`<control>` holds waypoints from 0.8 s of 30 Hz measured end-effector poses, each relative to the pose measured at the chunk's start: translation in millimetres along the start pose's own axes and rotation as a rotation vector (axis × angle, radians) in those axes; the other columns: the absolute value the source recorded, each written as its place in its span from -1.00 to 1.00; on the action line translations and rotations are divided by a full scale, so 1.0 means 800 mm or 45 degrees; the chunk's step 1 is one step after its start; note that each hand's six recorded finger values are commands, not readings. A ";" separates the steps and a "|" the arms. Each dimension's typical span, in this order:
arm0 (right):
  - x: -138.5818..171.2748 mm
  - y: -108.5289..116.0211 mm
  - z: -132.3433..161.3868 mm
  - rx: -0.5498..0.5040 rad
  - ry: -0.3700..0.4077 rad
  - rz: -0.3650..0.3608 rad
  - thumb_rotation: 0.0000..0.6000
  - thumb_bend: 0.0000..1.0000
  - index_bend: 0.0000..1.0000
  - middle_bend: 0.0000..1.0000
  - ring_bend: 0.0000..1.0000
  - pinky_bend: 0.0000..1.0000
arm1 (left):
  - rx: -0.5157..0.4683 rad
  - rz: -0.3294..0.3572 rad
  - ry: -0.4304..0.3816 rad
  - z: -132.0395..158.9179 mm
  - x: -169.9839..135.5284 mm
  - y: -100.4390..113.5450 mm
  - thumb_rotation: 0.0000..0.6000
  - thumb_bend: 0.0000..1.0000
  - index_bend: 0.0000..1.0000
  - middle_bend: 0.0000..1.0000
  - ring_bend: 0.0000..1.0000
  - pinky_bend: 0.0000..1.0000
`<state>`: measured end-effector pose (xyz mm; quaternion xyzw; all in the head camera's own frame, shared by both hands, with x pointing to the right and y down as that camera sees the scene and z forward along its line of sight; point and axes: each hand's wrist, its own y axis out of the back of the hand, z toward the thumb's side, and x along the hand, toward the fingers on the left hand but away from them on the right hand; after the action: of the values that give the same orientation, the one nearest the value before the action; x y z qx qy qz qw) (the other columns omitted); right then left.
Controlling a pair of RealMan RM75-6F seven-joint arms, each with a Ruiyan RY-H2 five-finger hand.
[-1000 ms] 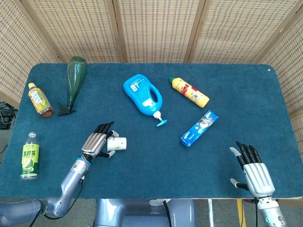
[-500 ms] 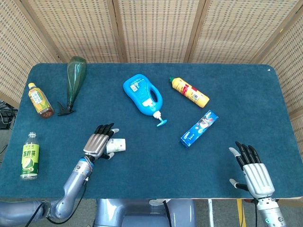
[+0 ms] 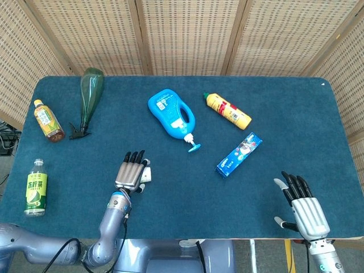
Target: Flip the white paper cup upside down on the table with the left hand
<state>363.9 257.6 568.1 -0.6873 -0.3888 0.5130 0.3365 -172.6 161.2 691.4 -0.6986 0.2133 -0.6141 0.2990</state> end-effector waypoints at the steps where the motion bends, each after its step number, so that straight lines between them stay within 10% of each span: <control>1: 0.000 -0.001 0.000 -0.002 0.001 0.005 1.00 -0.87 -1.00 -1.00 -1.00 -1.00 | 0.010 -0.001 0.002 0.001 0.001 0.000 1.00 -0.38 -0.54 -1.00 -1.00 -1.00; 24: 0.001 0.005 0.005 -0.017 0.037 -0.027 1.00 -0.87 -1.00 -1.00 -1.00 -1.00 | 0.118 0.013 0.044 0.020 0.012 -0.015 1.00 -0.17 -0.26 -1.00 -1.00 -1.00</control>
<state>361.2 257.0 563.4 -0.6926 -0.3946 0.4969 0.3431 -156.1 166.3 705.3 -0.6722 0.1933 -0.6336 0.3306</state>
